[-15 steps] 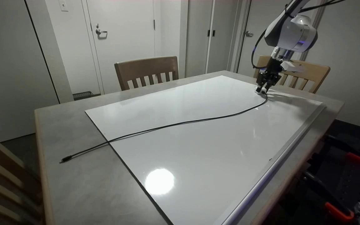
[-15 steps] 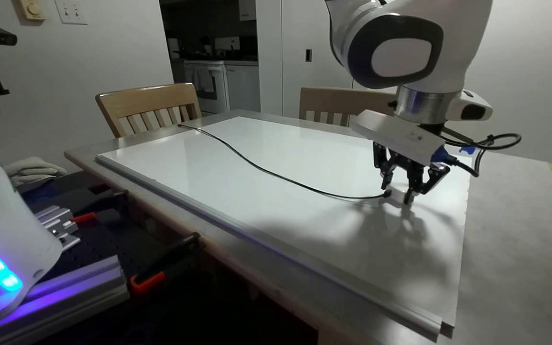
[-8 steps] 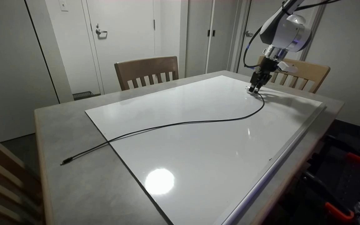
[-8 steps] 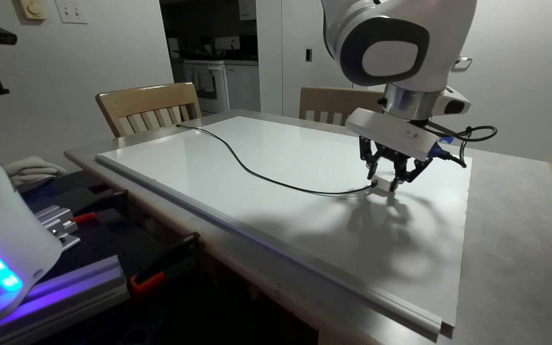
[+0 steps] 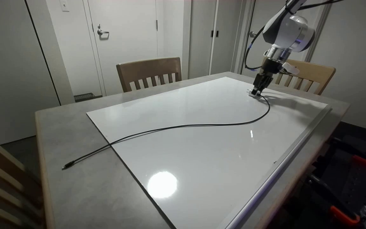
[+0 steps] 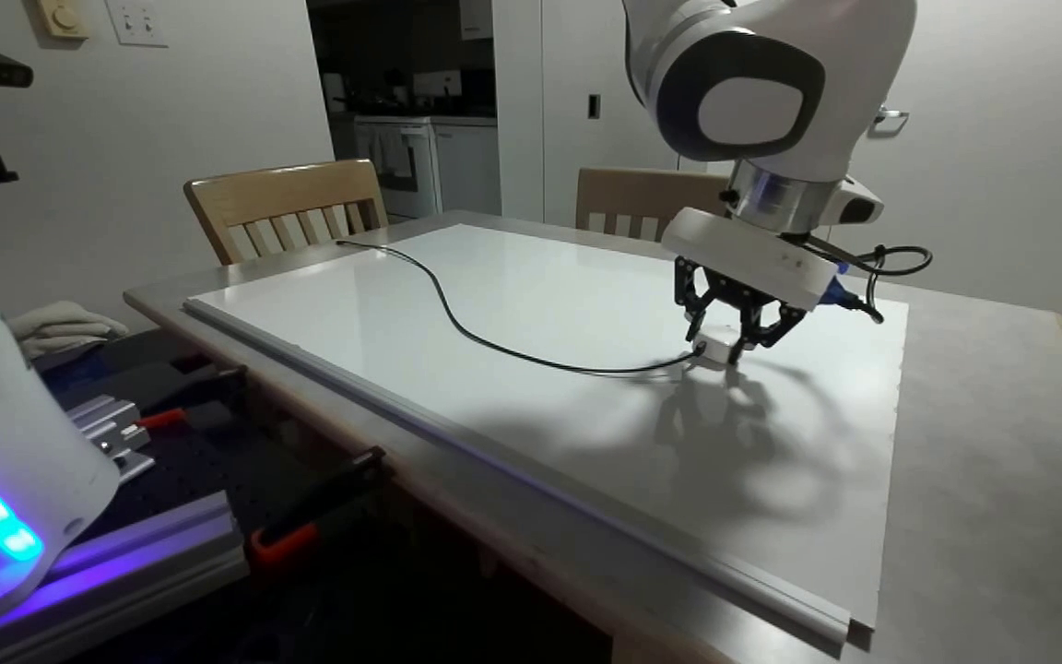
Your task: Coil the phone charger
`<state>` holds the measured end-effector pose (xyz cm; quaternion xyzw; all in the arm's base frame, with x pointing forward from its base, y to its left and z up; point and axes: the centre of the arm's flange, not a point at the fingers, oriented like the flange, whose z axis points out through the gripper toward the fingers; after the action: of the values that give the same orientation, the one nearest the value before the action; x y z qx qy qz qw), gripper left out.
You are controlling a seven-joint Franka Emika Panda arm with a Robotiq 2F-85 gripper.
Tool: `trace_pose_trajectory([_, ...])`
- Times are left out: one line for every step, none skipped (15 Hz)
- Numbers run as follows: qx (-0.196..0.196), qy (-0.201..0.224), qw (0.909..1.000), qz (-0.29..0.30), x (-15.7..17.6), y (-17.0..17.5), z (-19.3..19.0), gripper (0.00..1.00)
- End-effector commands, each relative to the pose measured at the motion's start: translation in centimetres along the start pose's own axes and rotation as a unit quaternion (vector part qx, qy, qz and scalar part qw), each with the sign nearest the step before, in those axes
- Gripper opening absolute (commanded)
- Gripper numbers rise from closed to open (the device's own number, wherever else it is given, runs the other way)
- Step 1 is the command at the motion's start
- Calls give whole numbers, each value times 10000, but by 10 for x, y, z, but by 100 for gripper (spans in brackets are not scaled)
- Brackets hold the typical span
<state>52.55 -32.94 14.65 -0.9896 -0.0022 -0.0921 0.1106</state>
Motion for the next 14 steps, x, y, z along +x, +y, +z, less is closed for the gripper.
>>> trace_pose_trajectory([122,71,9998,157,-3,8,-1,27])
trace_pose_trajectory([97,139,9996,217,-4,8,-3,27])
trace_pose_trajectory([53,187,9993,333,-6,9,-5,27])
trace_pose_trajectory([42,87,9997,214,-3,4,-1,27])
trace_pose_trajectory([39,89,9997,231,-3,5,-1,52])
trace_pose_trajectory([38,88,9997,230,-3,5,-1,52])
trace_pose_trajectory([39,87,9997,226,-3,5,-1,52])
trace_pose_trajectory([40,86,9997,221,-3,4,-1,52])
trace_pose_trajectory([41,85,9997,218,-3,4,-1,52])
trace_pose_trajectory([61,89,9997,198,-4,5,-2,27])
trace_pose_trajectory([37,65,9998,172,-3,4,-3,27])
trace_pose_trajectory([32,33,10000,86,1,3,-4,27])
trace_pose_trajectory([6,-42,10000,-8,6,1,-5,27])
trace_pose_trajectory([-20,-110,9999,-125,12,-2,-7,27])
